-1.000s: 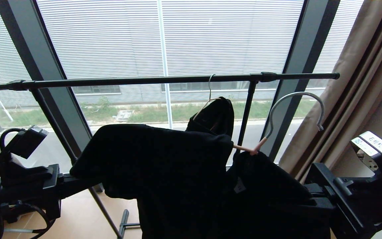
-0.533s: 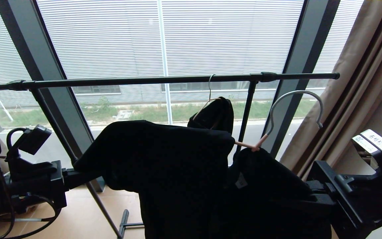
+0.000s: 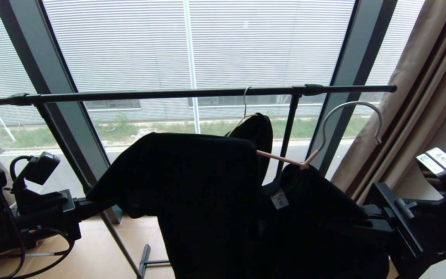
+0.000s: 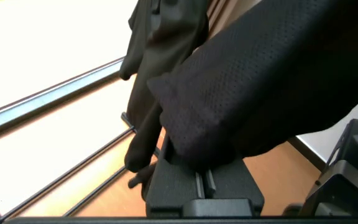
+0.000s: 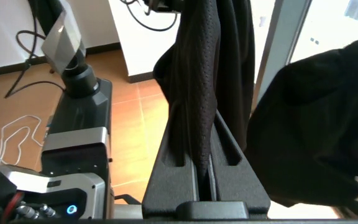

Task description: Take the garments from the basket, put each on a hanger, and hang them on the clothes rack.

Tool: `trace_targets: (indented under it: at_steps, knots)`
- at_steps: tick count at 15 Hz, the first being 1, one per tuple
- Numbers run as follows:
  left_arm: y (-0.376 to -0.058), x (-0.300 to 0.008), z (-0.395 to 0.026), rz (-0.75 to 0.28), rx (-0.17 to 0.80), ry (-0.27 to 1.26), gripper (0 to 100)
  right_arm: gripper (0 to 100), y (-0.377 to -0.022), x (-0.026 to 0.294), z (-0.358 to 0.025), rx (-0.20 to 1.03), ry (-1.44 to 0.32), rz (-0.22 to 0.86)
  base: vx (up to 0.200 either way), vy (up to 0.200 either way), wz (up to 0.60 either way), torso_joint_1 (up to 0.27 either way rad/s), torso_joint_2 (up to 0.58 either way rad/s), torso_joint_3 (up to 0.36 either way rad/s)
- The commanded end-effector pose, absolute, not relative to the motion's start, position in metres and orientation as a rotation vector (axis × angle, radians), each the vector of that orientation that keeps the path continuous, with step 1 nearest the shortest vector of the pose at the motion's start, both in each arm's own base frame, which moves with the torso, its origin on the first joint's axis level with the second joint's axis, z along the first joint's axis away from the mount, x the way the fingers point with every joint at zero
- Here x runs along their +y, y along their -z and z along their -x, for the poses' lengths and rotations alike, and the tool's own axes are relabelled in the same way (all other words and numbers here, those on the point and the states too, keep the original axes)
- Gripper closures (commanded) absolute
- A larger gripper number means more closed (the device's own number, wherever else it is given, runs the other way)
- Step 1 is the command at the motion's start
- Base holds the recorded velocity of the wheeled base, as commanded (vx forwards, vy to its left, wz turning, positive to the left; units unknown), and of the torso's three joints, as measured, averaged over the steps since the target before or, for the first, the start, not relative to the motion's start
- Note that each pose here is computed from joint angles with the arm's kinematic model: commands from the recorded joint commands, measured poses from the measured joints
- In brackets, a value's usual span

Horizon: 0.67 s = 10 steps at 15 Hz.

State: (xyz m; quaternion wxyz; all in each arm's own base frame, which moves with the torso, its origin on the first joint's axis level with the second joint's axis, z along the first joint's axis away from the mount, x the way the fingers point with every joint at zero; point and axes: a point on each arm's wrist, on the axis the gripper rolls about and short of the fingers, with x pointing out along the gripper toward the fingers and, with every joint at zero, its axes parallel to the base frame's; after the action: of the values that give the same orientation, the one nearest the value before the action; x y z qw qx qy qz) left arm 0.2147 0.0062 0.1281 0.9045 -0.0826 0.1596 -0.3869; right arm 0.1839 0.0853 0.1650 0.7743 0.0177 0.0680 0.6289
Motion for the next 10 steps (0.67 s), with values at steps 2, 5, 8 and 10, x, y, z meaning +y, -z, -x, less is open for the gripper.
trace_targets:
  at_steps: [2, 5, 8, 10]
  knots:
    - [-0.1244, 0.0075, -0.2114, 0.18, 0.335, 0.83, 100, 100, -0.1649, 0.0791, -0.187, 0.128, -1.33, -0.017, 0.0, 0.0, 0.0, 0.0, 0.0, 0.0]
    - [-0.121, 0.0073, -0.2103, 0.161, 0.337, 0.84, 100, 100, -0.1651, 0.0747, -0.1885, 0.106, -1.309, 0.009, 0.0, 0.0, 0.0, 0.0, 0.0, 0.0]
    - [-0.1184, 0.0112, -0.2125, 0.167, 0.344, 0.825, 100, 100, -0.1657, 0.0737, -0.1873, 0.101, -1.309, 0.01, 0.0, 0.0, 0.0, 0.0, 0.0, 0.0]
    - [-0.1161, 0.0121, -0.2142, 0.162, 0.348, 0.824, 100, 100, -0.1657, 0.0737, -0.1873, 0.101, -1.309, 0.01, 0.0, 0.0, 0.0, 0.0, 0.0, 0.0]
